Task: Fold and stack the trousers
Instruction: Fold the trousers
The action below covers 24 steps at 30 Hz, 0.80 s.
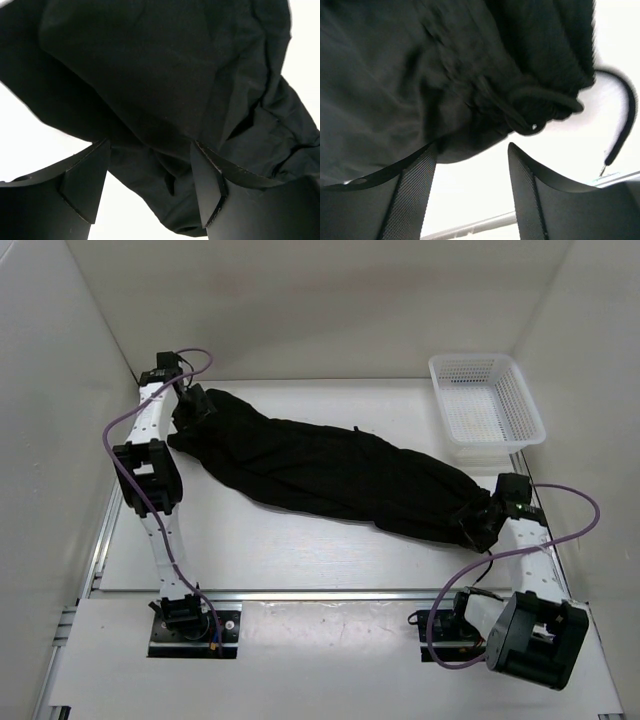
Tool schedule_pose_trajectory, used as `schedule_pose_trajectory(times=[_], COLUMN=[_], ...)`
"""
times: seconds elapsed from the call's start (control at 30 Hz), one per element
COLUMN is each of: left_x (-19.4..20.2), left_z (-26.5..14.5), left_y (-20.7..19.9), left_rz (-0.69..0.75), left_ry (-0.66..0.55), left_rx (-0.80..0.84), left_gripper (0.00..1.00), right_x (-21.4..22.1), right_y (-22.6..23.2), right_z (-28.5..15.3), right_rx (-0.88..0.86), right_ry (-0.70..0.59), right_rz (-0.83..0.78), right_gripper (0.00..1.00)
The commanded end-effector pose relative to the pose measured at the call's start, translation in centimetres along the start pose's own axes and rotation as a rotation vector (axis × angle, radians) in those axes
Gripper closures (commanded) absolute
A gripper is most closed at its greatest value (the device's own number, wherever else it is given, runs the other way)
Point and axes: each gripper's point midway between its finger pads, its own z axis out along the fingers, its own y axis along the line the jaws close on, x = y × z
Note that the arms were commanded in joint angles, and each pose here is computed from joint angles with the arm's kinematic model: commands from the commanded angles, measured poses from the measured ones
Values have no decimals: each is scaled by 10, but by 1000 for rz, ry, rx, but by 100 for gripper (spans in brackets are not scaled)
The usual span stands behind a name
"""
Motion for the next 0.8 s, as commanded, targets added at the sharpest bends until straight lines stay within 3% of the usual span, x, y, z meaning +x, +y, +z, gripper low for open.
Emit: schedule_pose_trajectory(times=[0.0,0.1,0.27,0.3,0.37,0.4,0.47,0.5,0.6,0.67,0.73,0.77], left_x=[-9,-4,-4,-3,-6,-6,-14,-15,-24,-27,-26,-28], left_z=[-24,-27,-25,-21,-18,-12,-11,-3,-2,4,15,18], left_y=[-10,-2,7,9,9,10,9,12,23,28,32,31], left_rz=[-12,-13,8,7,-2,-3,-13,-14,-43,-66,-78,-87], left_ry=[-48,-66,-75,-66,-72,-65,-87,-81,-100,-102,-78,-66], left_rx=[49,20,-24,-28,-37,-40,-50,-63,-122,-127,-114,-86], left_gripper=[25,27,48,48,40,29,20,11,9,9,16,38], right_x=[19,21,7,2,-8,-13,-20,-21,-27,-31,-35,-39], right_y=[3,-5,7,11,16,19,24,25,31,32,35,38], right_z=[-3,-6,-15,-16,-18,-18,-18,-16,-10,-3,7,9], right_rx=[-65,-52,-76,-84,-81,-88,-93,-94,-98,-91,-87,-90], right_ry=[49,19,-15,-26,-45,-55,-61,-62,-50,-40,-34,-37], right_rz=[8,-3,-20,-22,-23,-25,-26,-26,-26,-24,-11,-2], right_gripper=[36,33,33,33,33,33,33,33,32,26,19,19])
